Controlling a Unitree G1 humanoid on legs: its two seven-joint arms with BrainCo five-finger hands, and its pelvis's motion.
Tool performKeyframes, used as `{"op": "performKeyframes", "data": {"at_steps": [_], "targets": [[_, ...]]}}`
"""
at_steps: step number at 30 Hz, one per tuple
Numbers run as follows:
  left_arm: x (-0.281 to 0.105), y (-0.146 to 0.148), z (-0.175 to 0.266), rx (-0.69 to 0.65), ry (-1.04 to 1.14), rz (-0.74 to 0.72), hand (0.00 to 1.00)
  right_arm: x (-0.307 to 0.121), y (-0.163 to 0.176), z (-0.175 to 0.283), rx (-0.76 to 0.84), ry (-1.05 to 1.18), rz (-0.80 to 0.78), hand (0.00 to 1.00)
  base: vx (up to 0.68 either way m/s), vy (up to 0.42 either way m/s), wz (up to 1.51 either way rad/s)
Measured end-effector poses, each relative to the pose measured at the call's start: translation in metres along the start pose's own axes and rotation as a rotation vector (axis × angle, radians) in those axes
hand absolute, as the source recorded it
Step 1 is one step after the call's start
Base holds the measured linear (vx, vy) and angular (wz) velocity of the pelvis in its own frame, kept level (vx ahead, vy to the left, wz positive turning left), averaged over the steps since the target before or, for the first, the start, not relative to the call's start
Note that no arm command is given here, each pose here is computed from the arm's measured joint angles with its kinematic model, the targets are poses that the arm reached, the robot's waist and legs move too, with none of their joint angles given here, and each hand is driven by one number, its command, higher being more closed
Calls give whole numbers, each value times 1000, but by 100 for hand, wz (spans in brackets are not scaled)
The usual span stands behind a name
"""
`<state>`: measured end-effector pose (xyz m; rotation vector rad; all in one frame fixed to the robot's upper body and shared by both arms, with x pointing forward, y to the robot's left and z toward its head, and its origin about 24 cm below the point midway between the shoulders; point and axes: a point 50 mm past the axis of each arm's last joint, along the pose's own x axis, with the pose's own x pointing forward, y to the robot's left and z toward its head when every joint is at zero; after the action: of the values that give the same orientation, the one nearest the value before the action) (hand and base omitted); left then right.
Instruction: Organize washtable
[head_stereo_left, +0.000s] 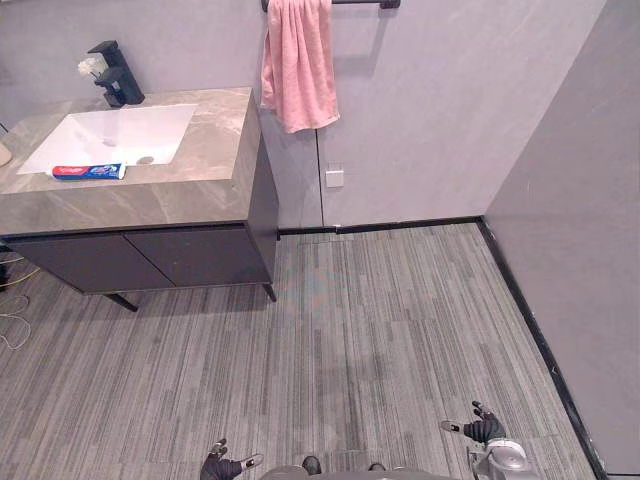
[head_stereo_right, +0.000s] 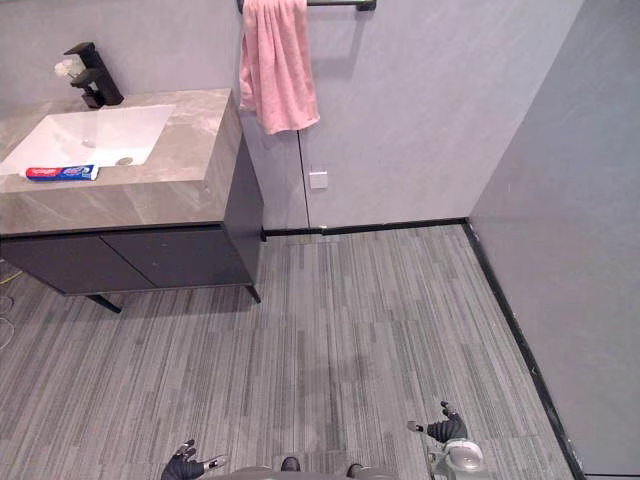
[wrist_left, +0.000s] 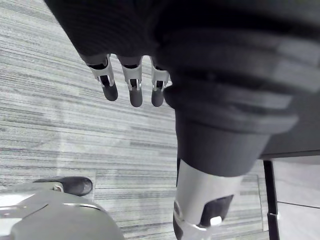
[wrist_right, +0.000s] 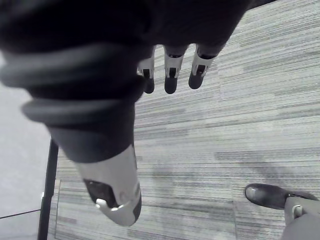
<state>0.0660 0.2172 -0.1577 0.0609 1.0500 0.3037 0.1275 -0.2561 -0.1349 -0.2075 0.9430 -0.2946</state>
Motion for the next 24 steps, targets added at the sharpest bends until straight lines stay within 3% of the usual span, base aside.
{"op": "performKeyframes", "data": {"at_steps": [24], "targets": [[3, 0, 11, 15, -32, 15, 0, 0, 7, -2, 91, 23, 11, 0, -2, -2, -2]]}}
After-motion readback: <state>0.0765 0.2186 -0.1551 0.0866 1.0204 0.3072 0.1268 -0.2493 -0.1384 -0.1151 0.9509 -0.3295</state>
